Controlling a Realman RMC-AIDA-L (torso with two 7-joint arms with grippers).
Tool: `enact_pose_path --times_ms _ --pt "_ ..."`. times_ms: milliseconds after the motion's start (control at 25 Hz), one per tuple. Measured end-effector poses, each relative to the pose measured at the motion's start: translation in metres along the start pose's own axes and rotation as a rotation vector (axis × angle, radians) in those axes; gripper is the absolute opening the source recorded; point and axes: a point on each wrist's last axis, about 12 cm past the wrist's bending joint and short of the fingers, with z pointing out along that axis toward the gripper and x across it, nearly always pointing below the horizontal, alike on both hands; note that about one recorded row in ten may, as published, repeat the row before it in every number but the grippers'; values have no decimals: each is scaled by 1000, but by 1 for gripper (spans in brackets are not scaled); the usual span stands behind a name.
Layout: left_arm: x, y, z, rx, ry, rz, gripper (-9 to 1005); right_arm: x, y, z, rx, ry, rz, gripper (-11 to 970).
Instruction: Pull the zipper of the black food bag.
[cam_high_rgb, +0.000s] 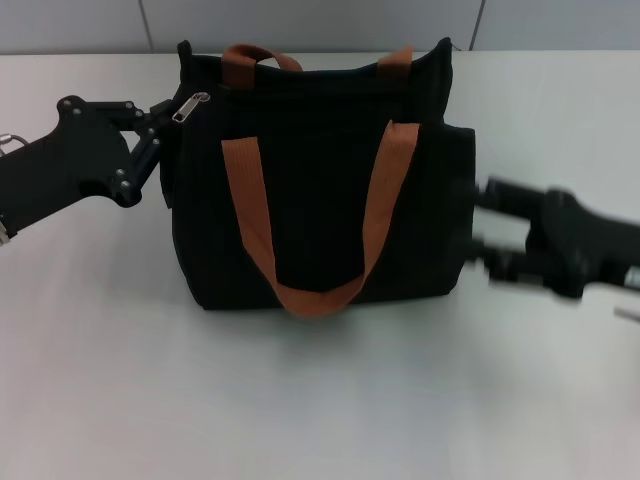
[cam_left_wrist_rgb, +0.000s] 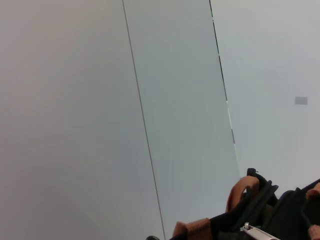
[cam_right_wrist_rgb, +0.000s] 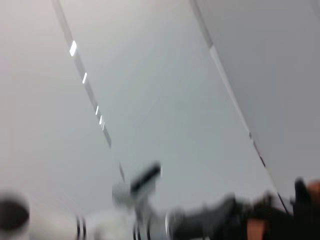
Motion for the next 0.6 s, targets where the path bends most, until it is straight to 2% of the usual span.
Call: enact_pose_path --times_ms 40,160,200,240,280,320,400,480,600 --pt "0 0 0 0 0 0 46 0 0 0 0 0 0 698" --pt "0 -1 2 -4 -6 8 39 -21 -9 13 -29 -31 115 697" --pt "0 -2 2 -6 -10 10 36 -35 -14 23 -54 -38 167 696" --pt "0 -2 2 -6 -10 10 34 -35 -14 23 -54 -38 167 695" --pt "0 -2 2 -8 -13 9 31 -50 -20 34 -72 -34 224 695" --pt "0 -2 2 -8 -13 9 29 -50 -20 34 -72 -34 224 694" --pt "0 -2 1 -18 -23 17 26 -73 -30 54 -89 2 290 693" --pt "0 -2 0 -28 -29 25 27 -79 -33 60 -90 18 313 692" --pt "0 -2 -4 -56 -46 51 27 -95 -42 88 -78 96 398 690"
